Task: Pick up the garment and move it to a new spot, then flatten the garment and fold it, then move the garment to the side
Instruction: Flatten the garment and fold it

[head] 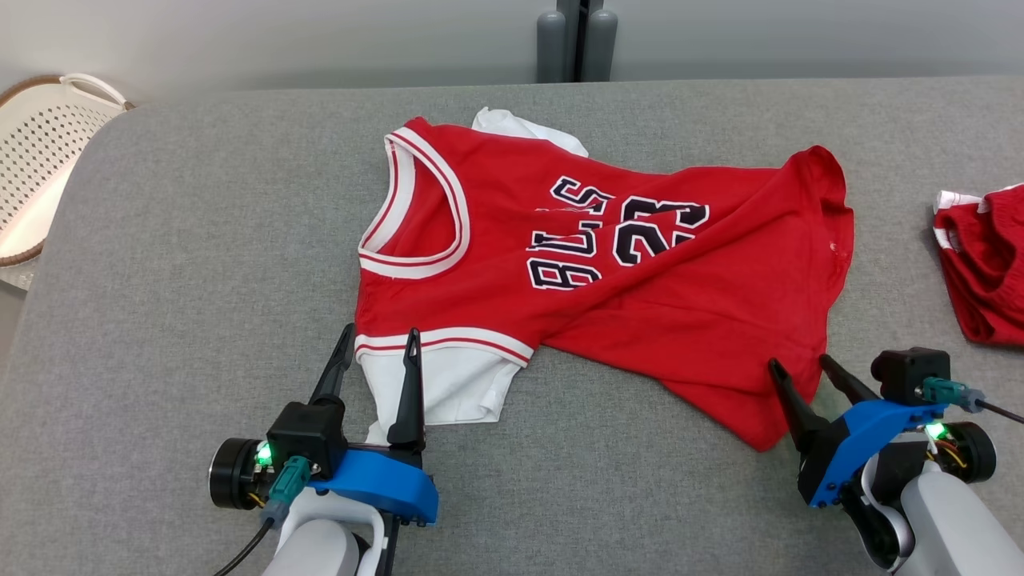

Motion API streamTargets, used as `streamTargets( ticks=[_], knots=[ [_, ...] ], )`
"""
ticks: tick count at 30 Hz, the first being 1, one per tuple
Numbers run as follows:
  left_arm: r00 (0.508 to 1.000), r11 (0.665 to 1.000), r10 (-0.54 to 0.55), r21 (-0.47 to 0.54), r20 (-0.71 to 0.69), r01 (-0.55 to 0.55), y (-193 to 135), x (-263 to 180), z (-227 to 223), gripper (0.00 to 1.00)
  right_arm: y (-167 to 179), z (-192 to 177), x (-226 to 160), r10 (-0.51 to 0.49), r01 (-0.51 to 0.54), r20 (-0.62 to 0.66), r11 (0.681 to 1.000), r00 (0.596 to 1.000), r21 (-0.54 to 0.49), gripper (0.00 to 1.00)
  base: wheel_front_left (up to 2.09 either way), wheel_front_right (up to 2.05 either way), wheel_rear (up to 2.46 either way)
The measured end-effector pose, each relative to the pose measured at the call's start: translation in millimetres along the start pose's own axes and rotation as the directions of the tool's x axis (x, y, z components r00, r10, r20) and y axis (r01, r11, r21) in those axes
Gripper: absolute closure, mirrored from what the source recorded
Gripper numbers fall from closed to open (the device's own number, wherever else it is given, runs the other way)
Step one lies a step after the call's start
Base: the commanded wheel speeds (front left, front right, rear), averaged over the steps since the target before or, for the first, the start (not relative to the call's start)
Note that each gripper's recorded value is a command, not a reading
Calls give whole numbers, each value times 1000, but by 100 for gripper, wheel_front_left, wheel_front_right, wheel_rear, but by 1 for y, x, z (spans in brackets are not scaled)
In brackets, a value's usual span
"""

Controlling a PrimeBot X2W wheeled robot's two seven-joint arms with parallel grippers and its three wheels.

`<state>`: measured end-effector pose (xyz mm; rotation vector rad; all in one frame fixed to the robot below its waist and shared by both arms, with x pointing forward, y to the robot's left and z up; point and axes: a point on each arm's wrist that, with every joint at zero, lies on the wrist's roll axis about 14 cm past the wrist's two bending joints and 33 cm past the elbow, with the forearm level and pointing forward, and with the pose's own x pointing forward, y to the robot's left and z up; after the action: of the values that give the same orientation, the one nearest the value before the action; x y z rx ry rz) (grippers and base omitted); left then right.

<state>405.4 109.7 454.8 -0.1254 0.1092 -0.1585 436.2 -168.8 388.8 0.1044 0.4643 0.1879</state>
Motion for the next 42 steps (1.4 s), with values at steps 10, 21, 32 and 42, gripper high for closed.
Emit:
streamTargets(
  ticks=[10, 21, 32, 42],
  knots=[
    [1000, 1000, -6, -2, -9, 5, -1, 0, -3, 0, -13, -6, 1, -45, 43, -57, 999, 997, -23, 0, 0, 0, 0],
    [999, 1000, -18, 2, -29, 18, -3, 2, -8, 0, -7, -11, 16, -43, 40, -103, 999, 994, -32, 62, 0, 0, 0],
    [999, 1000, -24, 5, -24, 25, -6, 5, -6, 0, -14, 14, 5, -51, 52, 34, 998, 998, -46, 95, 0, 0, 0],
    [998, 999, -54, 2, -15, 54, -17, 8, -3, 0, -11, 45, -29, -40, 54, 167, 995, 985, -81, 100, 0, 0, 0]
  ],
)
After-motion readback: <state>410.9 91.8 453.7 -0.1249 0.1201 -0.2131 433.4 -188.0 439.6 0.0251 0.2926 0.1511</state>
